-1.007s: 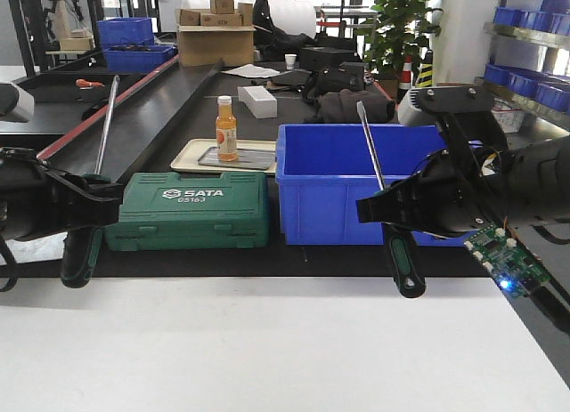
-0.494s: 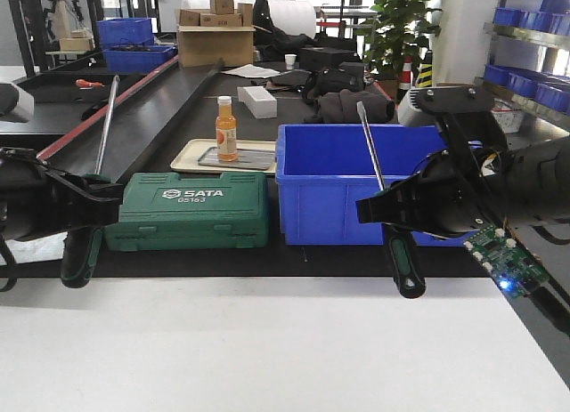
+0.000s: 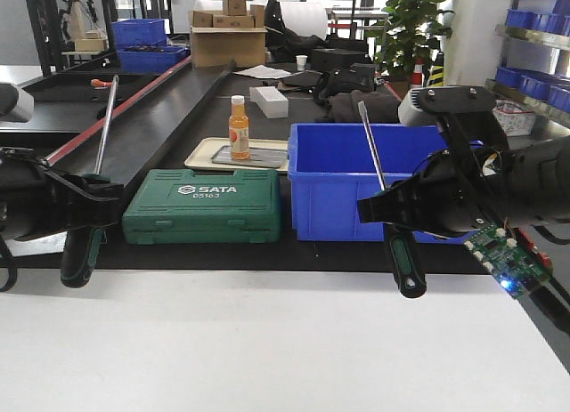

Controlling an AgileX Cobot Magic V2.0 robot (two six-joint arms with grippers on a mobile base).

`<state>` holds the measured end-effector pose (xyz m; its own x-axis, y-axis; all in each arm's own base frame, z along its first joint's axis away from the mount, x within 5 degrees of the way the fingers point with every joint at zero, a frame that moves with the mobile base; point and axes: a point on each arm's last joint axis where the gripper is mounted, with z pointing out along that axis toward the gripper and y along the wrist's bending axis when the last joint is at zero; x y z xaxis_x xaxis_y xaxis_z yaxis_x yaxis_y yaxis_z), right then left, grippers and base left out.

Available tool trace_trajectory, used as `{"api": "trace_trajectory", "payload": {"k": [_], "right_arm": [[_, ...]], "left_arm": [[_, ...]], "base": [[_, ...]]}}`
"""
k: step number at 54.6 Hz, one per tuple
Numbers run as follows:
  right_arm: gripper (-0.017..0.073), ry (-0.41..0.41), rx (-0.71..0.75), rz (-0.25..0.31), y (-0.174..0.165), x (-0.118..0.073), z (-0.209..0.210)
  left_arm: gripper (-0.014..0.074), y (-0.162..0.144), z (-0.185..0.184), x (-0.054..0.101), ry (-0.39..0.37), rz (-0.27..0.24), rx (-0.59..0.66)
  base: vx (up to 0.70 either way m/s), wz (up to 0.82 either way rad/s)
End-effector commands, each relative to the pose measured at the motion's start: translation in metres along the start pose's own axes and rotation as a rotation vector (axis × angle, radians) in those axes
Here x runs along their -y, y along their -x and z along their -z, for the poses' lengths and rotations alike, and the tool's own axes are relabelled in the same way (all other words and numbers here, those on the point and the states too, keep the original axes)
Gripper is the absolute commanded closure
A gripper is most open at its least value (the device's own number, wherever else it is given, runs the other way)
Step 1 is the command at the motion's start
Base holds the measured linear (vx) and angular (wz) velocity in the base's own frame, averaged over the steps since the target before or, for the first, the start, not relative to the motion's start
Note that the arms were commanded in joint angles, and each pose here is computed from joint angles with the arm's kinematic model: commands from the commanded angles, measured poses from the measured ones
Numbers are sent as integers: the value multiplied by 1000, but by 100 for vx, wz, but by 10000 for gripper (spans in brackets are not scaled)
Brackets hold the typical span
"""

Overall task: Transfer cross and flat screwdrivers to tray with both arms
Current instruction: 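Hold both screwdrivers upright while the base drives to the conveyor station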

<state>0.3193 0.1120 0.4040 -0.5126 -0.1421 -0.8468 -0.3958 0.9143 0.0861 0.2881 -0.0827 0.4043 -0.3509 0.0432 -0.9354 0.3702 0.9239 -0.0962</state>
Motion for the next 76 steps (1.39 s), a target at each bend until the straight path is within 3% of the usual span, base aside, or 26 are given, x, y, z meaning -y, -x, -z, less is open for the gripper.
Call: {"api": "trace_trajectory", "payload": {"k": [1,41,76], "right_arm": [[567,-13,165,11,23,-2,26],[567,-14,166,10,23,-2,26],[567,-14,166,10,23,-2,26]], "left_arm": [[594,23,17,3,15,14,144],[594,23,17,3,14,14,143],[594,23,17,3,13,14,143]], "base": [[-11,5],[-23,-23],[-17,-74]]}}
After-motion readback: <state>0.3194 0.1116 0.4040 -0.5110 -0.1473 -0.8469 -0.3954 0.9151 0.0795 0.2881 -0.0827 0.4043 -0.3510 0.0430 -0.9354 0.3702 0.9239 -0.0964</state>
